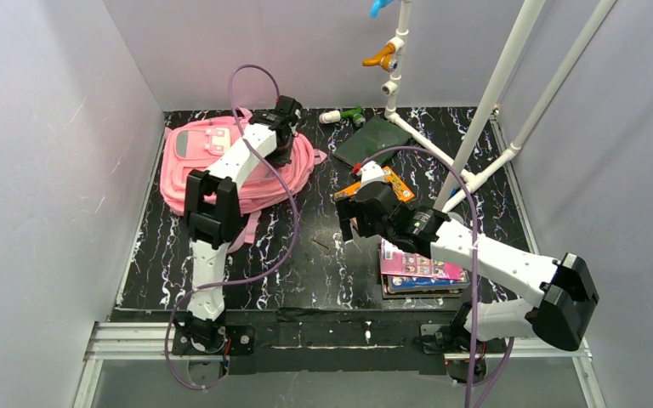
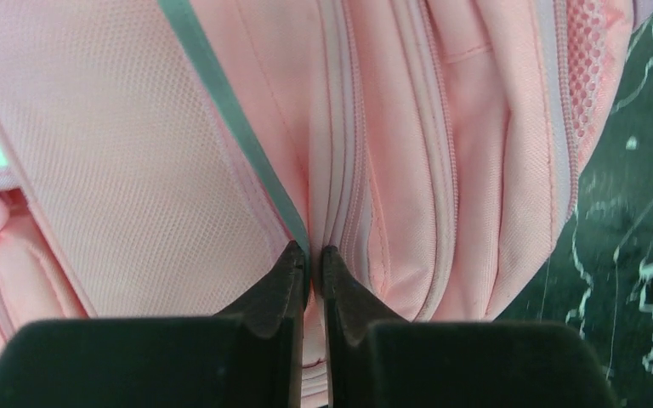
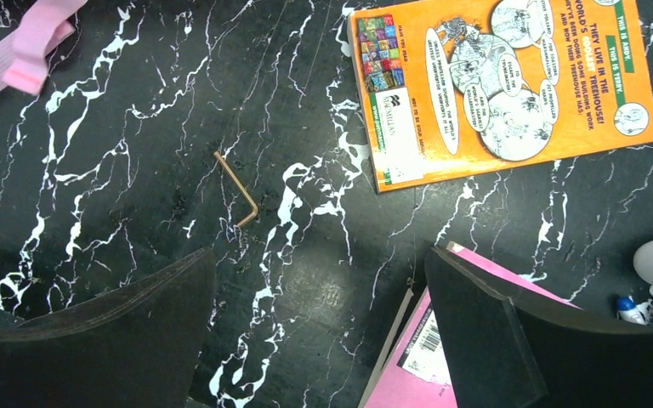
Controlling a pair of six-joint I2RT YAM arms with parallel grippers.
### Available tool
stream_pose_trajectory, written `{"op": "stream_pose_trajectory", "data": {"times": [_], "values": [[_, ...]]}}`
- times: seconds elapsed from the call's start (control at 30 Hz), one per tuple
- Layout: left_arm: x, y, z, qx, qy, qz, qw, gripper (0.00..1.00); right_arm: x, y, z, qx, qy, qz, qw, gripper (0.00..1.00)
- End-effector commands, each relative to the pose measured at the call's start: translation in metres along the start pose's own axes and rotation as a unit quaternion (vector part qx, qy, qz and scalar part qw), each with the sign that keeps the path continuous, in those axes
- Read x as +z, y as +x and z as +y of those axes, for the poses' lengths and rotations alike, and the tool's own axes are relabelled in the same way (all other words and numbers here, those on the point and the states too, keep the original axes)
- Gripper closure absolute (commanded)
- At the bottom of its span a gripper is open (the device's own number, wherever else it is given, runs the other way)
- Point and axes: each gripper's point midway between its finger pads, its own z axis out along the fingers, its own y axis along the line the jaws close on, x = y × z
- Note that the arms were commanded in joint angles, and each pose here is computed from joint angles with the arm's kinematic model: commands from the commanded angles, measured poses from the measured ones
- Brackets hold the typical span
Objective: Pack the student bag
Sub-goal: Adjust the student bag at the center of the board.
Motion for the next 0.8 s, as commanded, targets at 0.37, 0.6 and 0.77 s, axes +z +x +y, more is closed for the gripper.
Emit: {"op": "stream_pose_trajectory", "data": {"times": [0.37, 0.6, 0.77], "values": [[-0.158, 0.036, 0.035, -0.011, 0.095, -0.147, 0.984, 1.00, 0.035, -0.052, 0.036, 0.086, -0.129, 0.000, 0.988, 0.00], [-0.192, 0.049, 0.033, -0.011, 0.142, -0.255, 0.956, 1.00, 0.062, -0.105, 0.045, 0.235, -0.199, -0.005, 0.951, 0.00], [-0.195, 0.069, 0.030, -0.017, 0.160, -0.272, 0.949, 1.00, 0.098, -0.126, 0.054, 0.305, -0.206, -0.004, 0.930, 0.00]]}}
